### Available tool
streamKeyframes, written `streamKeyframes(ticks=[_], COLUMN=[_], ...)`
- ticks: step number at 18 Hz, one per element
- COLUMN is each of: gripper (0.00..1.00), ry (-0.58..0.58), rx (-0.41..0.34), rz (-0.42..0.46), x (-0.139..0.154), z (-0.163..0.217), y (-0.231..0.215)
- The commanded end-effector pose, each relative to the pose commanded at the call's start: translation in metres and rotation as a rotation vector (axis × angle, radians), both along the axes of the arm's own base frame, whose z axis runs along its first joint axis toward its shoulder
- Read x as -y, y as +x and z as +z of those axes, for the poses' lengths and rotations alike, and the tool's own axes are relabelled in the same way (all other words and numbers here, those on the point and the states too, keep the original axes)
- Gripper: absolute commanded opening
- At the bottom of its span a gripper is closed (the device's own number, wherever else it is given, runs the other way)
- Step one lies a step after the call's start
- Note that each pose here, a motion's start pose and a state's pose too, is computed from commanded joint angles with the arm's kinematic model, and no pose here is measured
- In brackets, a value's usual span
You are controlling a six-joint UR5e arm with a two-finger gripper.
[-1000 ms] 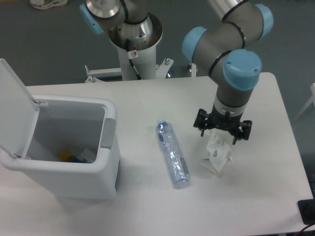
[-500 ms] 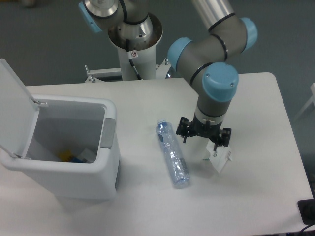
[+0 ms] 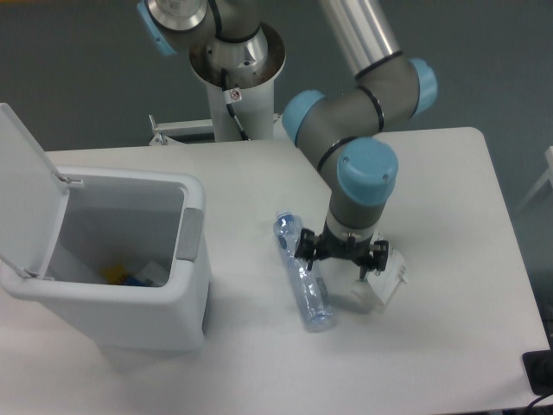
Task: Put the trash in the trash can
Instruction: 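Move the gripper over the clear plastic bottle and lower it, then close the gripper around the bottle's middle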
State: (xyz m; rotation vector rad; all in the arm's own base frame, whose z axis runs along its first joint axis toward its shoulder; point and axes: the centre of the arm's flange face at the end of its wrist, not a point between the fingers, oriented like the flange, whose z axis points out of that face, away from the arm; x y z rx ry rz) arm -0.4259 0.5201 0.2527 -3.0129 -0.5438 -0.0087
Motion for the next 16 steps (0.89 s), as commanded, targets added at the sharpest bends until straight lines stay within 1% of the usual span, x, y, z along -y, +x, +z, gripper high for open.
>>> streamKeyframes(ticks=[2, 5, 9, 11, 13, 16], gripper=[1.00, 1.00, 1.00, 1.00, 1.00, 0.88], ry=[0.000, -0.041, -0.060, -0.120, -0.148, -0.160], rx=[-0.013, -0.019, -0.017, -0.050, -0.068, -0.067], rz=[0.008, 0.004, 0.018, 0.016, 0.015, 0.022], x=[-0.007, -0.016, -0.019, -0.028, -0.035, -0.037], z=[-0.007, -0.023, -0.033, -0.045, -0.051, -0.058], y=[0.003, 0.013, 0.016, 0.027, 0.034, 0.035])
